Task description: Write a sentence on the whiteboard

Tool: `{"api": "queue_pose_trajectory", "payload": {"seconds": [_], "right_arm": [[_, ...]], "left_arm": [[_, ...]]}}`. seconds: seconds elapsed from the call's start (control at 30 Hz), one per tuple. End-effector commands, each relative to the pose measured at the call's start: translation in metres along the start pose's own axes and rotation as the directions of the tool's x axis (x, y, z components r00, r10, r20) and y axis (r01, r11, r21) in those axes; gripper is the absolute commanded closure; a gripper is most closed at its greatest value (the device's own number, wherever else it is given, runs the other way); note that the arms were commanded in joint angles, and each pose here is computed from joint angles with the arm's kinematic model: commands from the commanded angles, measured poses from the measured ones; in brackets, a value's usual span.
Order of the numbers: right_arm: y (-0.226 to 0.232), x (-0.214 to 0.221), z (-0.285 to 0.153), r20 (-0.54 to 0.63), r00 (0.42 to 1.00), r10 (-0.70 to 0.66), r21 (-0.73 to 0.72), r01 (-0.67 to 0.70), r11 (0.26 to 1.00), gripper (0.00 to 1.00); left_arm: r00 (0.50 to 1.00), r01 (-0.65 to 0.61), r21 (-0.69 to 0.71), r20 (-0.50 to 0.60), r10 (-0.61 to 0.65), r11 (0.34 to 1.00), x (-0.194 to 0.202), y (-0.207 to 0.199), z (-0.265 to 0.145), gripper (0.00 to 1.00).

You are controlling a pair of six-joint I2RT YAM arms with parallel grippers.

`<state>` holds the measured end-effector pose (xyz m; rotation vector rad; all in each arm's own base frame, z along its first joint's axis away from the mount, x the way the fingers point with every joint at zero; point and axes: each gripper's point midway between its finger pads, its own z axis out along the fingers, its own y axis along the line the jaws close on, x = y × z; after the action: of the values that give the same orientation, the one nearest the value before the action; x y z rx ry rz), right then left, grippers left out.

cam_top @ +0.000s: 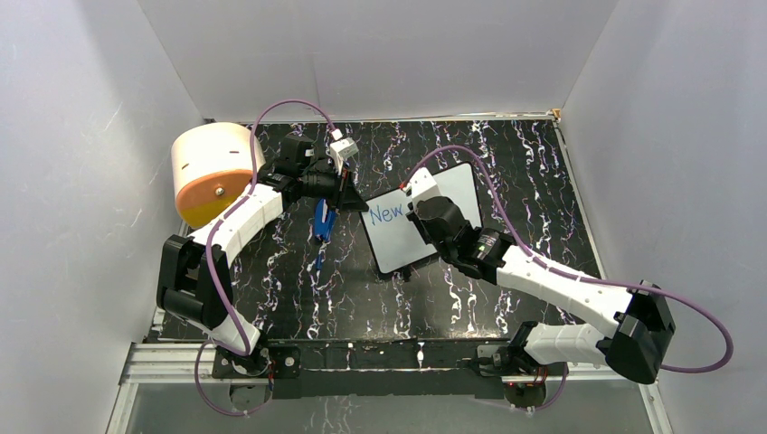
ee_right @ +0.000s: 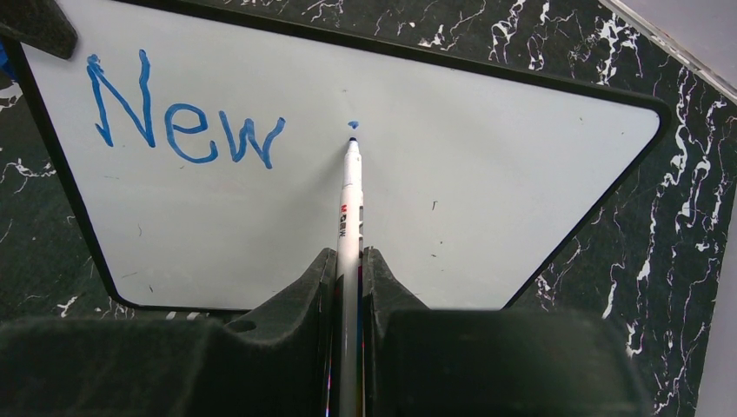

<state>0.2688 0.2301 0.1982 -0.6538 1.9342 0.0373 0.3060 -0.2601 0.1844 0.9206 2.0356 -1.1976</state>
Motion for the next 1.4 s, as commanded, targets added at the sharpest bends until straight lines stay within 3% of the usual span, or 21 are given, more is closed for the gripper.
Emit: {"api": "queue_pose_trajectory", "payload": {"seconds": [0.0, 0.9, 1.37], "right_arm": [[0.0, -0.02, 0.002, 0.063, 0.997, 0.046, 0.003, -0.046, 0.999, 1.0], [0.011, 0.02, -0.004, -0.113, 0.993, 0.03, -0.057, -0.037, 0.998, 1.0], [0.023, 0.002, 0.002, -0.049, 0.997, 0.062, -0.105, -0.066, 0.992, 1.0]], "left_arm": [[0.999, -0.005, 0.002, -0.032, 0.005, 1.0, 0.008, -0.001, 0.001, 1.0], [1.0, -0.008, 0.003, -0.03, 0.008, 1.0, 0.007, -0.002, 0.001, 1.0], [0.999, -0.004, 0.007, -0.032, 0.004, 1.0, 0.008, -0.001, 0.001, 1.0]]}}
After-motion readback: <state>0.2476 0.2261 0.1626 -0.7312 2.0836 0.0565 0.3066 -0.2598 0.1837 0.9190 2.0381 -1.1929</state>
